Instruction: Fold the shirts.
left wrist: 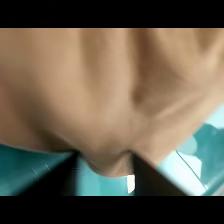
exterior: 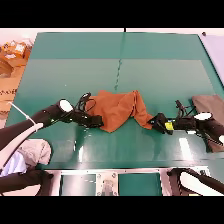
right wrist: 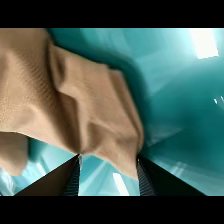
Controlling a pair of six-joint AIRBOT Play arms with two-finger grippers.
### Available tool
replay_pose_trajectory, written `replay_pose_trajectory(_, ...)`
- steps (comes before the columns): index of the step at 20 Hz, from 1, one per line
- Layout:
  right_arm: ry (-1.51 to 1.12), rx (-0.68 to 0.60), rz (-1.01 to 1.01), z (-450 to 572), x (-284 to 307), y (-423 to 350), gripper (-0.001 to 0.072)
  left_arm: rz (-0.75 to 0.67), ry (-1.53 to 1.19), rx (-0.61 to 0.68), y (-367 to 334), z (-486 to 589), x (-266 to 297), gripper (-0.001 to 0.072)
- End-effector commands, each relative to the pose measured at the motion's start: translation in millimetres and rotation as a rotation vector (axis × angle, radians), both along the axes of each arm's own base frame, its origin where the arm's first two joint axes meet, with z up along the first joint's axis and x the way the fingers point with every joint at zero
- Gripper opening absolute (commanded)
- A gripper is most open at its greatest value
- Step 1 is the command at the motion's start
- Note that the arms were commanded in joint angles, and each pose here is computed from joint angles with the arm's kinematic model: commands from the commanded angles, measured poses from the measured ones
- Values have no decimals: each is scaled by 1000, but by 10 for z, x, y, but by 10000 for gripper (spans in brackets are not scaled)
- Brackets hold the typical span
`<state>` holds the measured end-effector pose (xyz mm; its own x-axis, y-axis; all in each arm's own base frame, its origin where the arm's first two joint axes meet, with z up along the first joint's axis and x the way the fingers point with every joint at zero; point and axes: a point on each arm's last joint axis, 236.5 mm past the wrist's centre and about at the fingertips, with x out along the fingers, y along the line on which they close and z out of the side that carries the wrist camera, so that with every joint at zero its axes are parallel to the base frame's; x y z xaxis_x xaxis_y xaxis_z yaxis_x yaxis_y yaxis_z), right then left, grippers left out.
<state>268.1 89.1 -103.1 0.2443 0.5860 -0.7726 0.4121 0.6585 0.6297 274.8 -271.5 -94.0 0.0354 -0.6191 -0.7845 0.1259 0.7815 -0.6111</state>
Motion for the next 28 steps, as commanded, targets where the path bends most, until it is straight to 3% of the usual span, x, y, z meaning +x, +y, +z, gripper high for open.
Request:
replay_pose_trajectory(1, -89, 12, -26, 39, 204, 185, 310, 16, -16, -5, -66, -35, 51, 89)
replay_pose_trajectory(2, -113, 28, -17, 82, 240, 256, 159, 19, -26, -12, -75, 10, 105, 26)
replay_pose_trajectory(3, -134, 33, -3, 120, 271, 294, 65, 4, -47, -15, -99, 78, 157, 25)
replay_pose_trajectory(4, -157, 28, 9, 162, 322, 289, 17, -16, -78, -10, -113, 159, 227, 24)
replay_pose_trajectory(8, -305, 57, 53, 771, 673, 182, 15, -116, -302, 120, 64, 922, 605, 23)
replay_pose_trajectory(12, -726, -24, 34, 2607, 1105, -234, 15, -59, -775, 302, 636, 2826, 1010, 23)
replay_pose_trajectory(16, -1237, -286, -40, 4779, 692, -531, 16, 111, -1262, 206, 1079, 5069, 537, 24)
replay_pose_trajectory(19, -1472, -459, -126, 5808, 105, -549, 16, 182, -1483, 127, 1368, 6022, -61, 25)
replay_pose_trajectory(22, -1575, -560, -171, 6235, -215, -503, 15, 194, -1556, 120, 1525, 6322, -375, 25)
replay_pose_trajectory(24, -1571, -559, -167, 6218, -222, -492, 15, 184, -1515, 167, 1571, 6192, -338, 25)
replay_pose_trajectory(28, -1418, -481, -191, 5647, 115, -730, 16, 133, -1268, 417, 1657, 5254, 237, 25)
